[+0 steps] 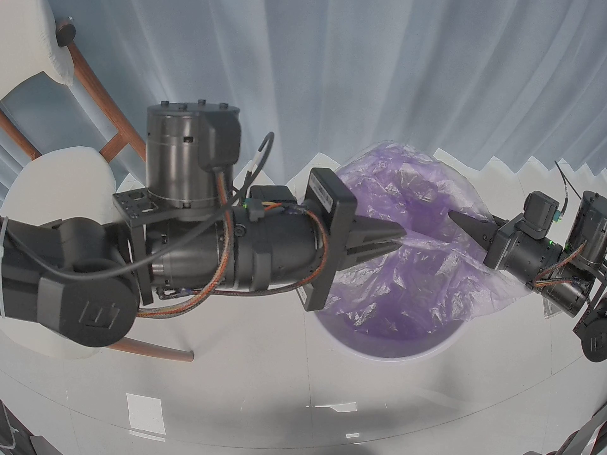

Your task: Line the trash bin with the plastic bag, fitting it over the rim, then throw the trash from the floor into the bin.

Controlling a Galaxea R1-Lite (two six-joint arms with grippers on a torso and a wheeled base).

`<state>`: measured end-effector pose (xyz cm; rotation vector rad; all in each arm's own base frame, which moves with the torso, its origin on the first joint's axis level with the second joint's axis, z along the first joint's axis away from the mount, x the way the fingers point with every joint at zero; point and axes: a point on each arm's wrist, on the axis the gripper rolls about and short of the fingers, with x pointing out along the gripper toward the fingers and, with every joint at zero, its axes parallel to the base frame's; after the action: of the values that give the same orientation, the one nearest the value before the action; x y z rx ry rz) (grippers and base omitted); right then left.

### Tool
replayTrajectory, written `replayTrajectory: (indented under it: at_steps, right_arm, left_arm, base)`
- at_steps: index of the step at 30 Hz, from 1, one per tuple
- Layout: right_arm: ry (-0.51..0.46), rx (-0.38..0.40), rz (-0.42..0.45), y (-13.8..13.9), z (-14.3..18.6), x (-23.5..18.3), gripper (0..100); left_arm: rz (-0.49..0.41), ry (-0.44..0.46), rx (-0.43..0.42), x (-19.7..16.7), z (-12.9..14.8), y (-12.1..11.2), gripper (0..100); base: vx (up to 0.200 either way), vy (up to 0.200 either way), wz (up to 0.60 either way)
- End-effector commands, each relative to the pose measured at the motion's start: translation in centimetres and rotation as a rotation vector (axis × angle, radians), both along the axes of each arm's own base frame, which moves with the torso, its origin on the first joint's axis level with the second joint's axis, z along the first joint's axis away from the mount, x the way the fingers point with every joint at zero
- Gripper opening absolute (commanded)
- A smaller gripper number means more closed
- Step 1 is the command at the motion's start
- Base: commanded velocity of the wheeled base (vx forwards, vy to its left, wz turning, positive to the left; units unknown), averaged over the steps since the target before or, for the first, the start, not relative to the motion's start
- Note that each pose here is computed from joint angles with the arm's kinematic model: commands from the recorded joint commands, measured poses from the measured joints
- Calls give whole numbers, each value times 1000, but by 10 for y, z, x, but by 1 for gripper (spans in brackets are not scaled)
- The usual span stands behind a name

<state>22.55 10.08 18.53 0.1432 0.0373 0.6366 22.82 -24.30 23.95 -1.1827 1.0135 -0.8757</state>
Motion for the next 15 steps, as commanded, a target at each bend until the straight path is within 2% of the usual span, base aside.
replayTrajectory:
  at_steps: [1, 7, 11, 13, 15]
  right_arm:
    - [-7, 5, -2, 0, 0, 1, 0]
    - [-20, 13, -6, -1, 4, 2, 0]
    - [-25, 18, -9, -1, 6, 2, 0]
    - [-31, 22, -45, -6, 8, 9, 0]
    - [-32, 24, -65, -8, 8, 12, 0]
  left_arm:
    - [-1, 13, 11, -1, -2, 1, 0]
    - [-56, 94, 100, -34, -11, 7, 0]
    - [-79, 109, 128, -52, -18, 9, 0]
    - [-112, 112, 143, -75, -22, 18, 0]
    - [-119, 116, 150, -81, -24, 23, 0]
  base:
    - [0, 0, 0]
    - [0, 0, 0]
    - [0, 0, 0]
    - [0, 0, 0]
    - [0, 0, 0]
